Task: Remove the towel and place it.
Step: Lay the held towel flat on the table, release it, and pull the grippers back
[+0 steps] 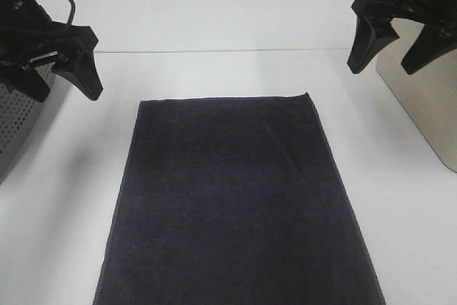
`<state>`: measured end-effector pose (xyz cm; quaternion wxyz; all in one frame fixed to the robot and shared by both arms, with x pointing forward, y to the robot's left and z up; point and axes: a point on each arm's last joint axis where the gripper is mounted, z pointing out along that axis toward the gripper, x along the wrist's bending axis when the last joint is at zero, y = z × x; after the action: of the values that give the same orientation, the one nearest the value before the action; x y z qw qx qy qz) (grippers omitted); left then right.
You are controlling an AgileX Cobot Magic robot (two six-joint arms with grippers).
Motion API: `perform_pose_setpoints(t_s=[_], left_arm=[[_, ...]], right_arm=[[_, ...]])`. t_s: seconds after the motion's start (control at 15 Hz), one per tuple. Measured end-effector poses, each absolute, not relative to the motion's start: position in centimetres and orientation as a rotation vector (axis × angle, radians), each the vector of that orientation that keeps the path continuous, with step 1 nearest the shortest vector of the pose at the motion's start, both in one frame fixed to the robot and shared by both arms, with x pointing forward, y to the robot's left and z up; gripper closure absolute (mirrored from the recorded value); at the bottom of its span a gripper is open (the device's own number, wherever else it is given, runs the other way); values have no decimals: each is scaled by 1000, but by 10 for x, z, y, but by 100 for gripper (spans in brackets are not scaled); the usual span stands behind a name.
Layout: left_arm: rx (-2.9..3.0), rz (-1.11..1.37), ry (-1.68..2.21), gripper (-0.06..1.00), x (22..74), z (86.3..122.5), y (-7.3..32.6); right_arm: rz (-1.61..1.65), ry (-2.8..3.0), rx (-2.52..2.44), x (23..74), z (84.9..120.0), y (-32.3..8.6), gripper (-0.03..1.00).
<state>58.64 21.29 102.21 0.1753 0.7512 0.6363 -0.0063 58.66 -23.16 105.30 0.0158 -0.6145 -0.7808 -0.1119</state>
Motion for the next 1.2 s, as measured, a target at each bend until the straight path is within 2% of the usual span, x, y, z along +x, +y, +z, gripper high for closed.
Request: perform_pose_setpoints(t_s=[0.33, 0.53, 0.73, 0.93, 1.2], left_arm=[[2136, -49, 1801, 20, 626, 984, 215], [2149, -38, 1778, 20, 656, 968, 210], [2171, -67, 1771, 20, 684, 949, 205], [2186, -68, 1756, 20, 703, 929, 202], [2140, -95, 1737, 20, 711, 906, 197]], right_arm=[[-380, -2387, -1833, 658, 1023, -215, 17], [-391, -2368, -1837, 682, 1004, -213, 17], [-398, -2300, -1863, 699, 981, -226, 17], [-422, -2188, -1889, 710, 955, -257, 17], [-406, -2137, -1862, 713, 929, -260, 17]])
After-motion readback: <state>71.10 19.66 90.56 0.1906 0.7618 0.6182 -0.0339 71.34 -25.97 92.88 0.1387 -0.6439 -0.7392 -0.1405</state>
